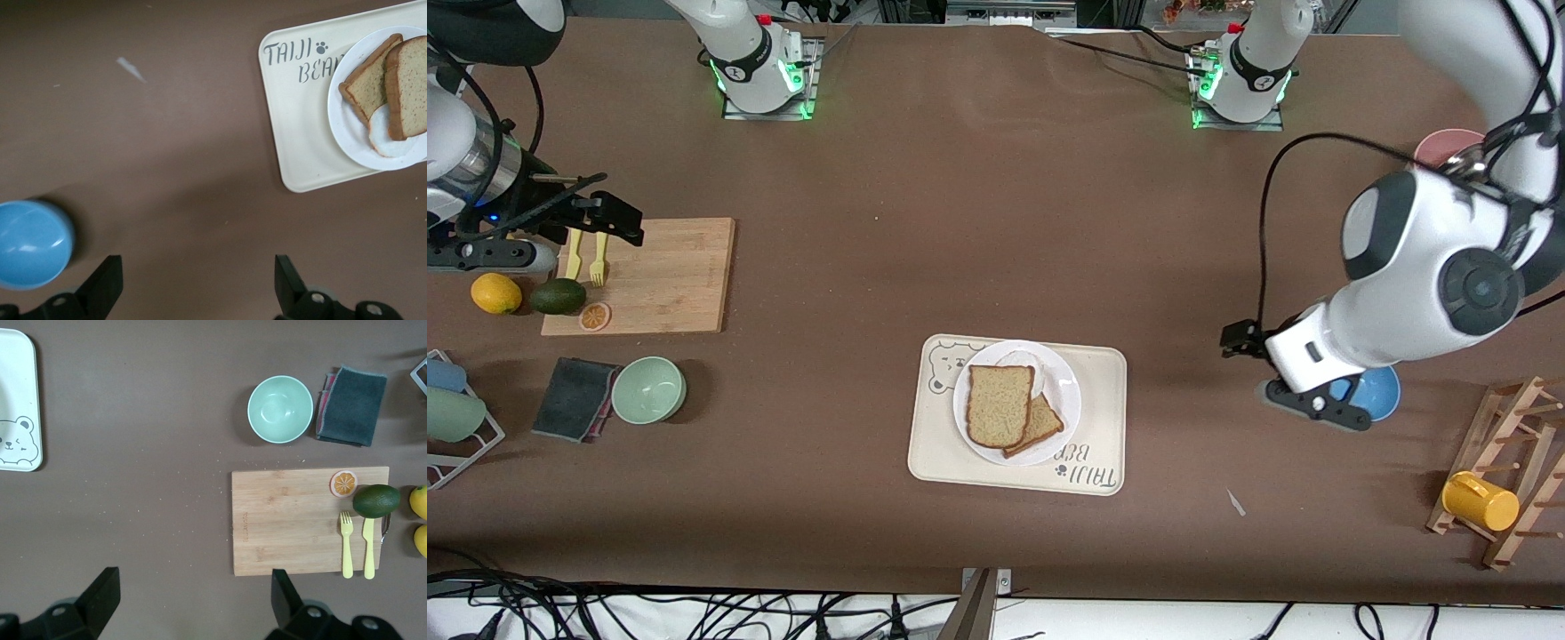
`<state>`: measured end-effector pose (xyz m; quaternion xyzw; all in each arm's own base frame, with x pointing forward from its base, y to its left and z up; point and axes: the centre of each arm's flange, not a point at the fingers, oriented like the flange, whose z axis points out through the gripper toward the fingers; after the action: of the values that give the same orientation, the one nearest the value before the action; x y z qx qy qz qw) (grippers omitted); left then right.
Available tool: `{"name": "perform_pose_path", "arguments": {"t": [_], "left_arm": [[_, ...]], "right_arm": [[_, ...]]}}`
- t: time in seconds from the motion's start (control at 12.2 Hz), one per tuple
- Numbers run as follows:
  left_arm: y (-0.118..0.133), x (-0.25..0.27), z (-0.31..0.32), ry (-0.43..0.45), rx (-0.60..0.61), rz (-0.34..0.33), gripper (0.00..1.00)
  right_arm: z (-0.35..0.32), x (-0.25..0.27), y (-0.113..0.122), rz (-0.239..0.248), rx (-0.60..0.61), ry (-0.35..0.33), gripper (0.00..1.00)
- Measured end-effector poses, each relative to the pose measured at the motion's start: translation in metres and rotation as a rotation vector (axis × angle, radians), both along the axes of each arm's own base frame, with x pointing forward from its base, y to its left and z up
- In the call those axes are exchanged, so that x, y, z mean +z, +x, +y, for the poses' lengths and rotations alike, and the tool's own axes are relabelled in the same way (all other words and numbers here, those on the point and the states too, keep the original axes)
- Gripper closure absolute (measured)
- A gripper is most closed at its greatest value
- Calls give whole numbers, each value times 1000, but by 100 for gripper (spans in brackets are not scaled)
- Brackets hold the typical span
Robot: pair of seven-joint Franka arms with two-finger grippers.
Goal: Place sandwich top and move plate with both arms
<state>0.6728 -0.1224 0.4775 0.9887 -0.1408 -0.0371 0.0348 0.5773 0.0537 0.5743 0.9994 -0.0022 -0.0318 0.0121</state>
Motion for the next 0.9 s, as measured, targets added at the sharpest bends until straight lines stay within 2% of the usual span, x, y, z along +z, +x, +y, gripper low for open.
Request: {"name": "perform_pose_path", "arguments": {"t": [0.25,0.41,0.57,0.74,0.9], "left_arm": [[-43,82,11,34,7,12,0],[-61,114,25,44,37,-48,0],[-69,122,47,45,85,-151,0],[-93,116,60,59,169,-144,0],[-121,112,61,76,220,-95,0]], "right_arm": [[1,0,0,1,62,4,0],[2,0,0,6,82,5,0],[2,-2,-2,21,96,5,0],[2,-4,-5,50,115,5,0],[2,-5,-8,76,143,7,0]]}}
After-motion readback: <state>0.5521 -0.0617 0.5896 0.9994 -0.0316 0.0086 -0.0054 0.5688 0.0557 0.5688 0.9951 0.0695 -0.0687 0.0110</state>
